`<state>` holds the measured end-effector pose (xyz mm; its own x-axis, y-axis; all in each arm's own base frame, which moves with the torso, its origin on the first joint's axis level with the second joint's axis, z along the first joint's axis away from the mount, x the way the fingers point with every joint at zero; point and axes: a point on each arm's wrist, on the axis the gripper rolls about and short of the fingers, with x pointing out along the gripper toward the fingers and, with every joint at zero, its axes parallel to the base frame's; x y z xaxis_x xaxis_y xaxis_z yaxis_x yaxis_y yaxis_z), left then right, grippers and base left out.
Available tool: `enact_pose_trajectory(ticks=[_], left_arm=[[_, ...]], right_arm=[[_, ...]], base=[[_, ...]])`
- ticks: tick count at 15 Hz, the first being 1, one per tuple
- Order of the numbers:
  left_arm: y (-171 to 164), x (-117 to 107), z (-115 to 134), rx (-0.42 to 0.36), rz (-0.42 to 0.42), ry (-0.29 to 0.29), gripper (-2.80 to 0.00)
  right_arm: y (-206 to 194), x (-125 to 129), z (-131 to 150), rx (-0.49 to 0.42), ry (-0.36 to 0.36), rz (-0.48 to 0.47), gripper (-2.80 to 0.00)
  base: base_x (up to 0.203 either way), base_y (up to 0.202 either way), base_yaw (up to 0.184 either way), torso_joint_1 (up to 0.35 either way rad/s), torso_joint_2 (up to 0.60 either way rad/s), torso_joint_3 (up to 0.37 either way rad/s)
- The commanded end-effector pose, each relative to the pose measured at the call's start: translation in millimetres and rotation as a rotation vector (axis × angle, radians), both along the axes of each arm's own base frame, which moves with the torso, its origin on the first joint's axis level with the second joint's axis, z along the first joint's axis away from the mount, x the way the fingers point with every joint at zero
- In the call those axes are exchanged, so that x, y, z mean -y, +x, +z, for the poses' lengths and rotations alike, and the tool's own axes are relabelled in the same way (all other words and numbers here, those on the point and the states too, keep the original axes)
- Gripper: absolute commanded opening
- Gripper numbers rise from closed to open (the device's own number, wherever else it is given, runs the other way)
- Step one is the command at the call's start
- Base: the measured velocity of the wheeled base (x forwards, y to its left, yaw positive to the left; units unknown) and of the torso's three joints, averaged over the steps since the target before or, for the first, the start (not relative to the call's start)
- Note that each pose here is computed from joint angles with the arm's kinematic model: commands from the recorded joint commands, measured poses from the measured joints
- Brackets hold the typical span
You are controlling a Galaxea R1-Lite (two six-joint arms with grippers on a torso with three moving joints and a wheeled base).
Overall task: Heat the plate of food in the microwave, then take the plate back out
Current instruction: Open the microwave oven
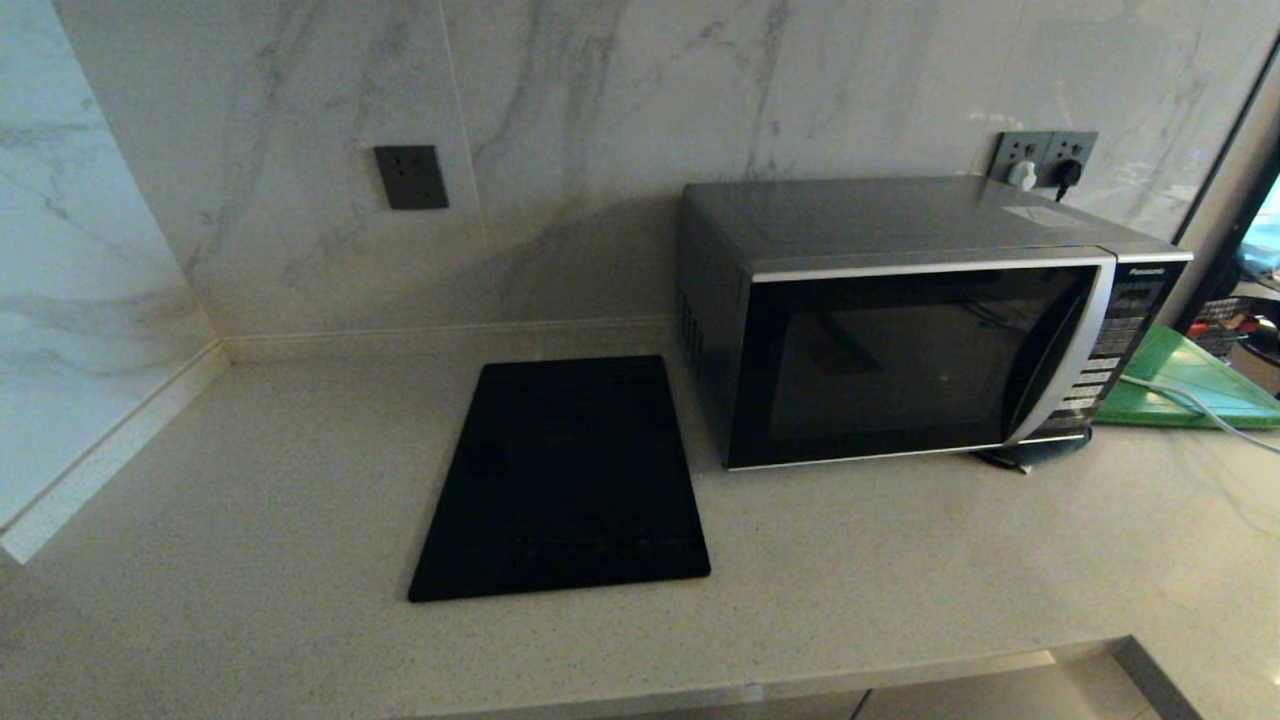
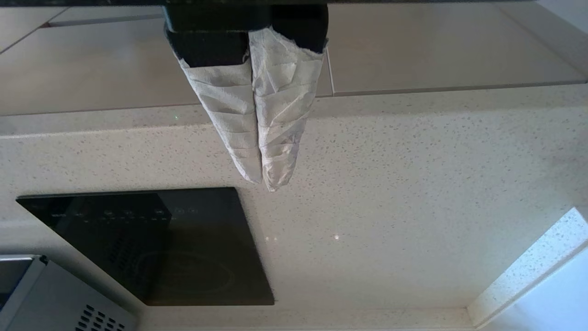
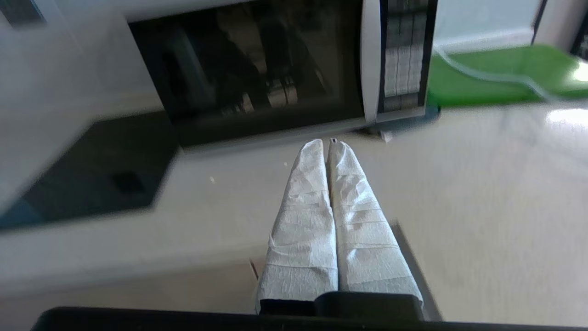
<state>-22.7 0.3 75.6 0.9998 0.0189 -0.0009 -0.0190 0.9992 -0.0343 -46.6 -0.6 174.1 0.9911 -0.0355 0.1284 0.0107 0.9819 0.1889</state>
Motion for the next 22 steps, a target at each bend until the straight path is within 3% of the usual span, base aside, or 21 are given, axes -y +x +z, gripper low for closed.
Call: enact_pose_trajectory(ticks=[1, 5, 8, 10, 14, 19, 22], left_arm=[[0, 0, 0, 0.001, 0.000, -0.001, -2.80], [0, 0, 0, 0.001, 0.001, -0.001, -2.80], [0, 0, 0, 0.001, 0.001, -0.001, -2.80], [0, 0, 0, 0.001, -0.001, -0.001, -2.80], [0, 0, 0, 0.001, 0.000, -0.001, -2.80], [0, 0, 0, 0.001, -0.001, -0.001, -2.80], [0, 0, 0, 0.001, 0.000, -0.001, -2.80]], right_arm=[[25, 0, 46, -0.077, 0.009, -0.004, -2.80], [81, 3, 106, -0.164, 0.019, -0.104, -2.80], [134, 7, 141, -0.209, 0.020, -0.261, -2.80], [166, 10, 149, -0.256, 0.001, -0.414, -2.80], [222, 16, 137, -0.361, -0.073, -0.733, -2.80], [273, 2, 103, -0.284, -0.207, -0.821, -2.80], [302, -7, 76, -0.337, -0.262, -0.835, -2.80]], base=[[0.000, 0.000, 0.000, 0.000, 0.00, 0.000], [0.000, 0.000, 0.000, 0.000, 0.00, 0.000], [0.000, 0.000, 0.000, 0.000, 0.00, 0.000], [0.000, 0.000, 0.000, 0.000, 0.00, 0.000], [0.000, 0.000, 0.000, 0.000, 0.00, 0.000], [0.000, 0.000, 0.000, 0.000, 0.00, 0.000], [0.000, 0.000, 0.000, 0.000, 0.00, 0.000]])
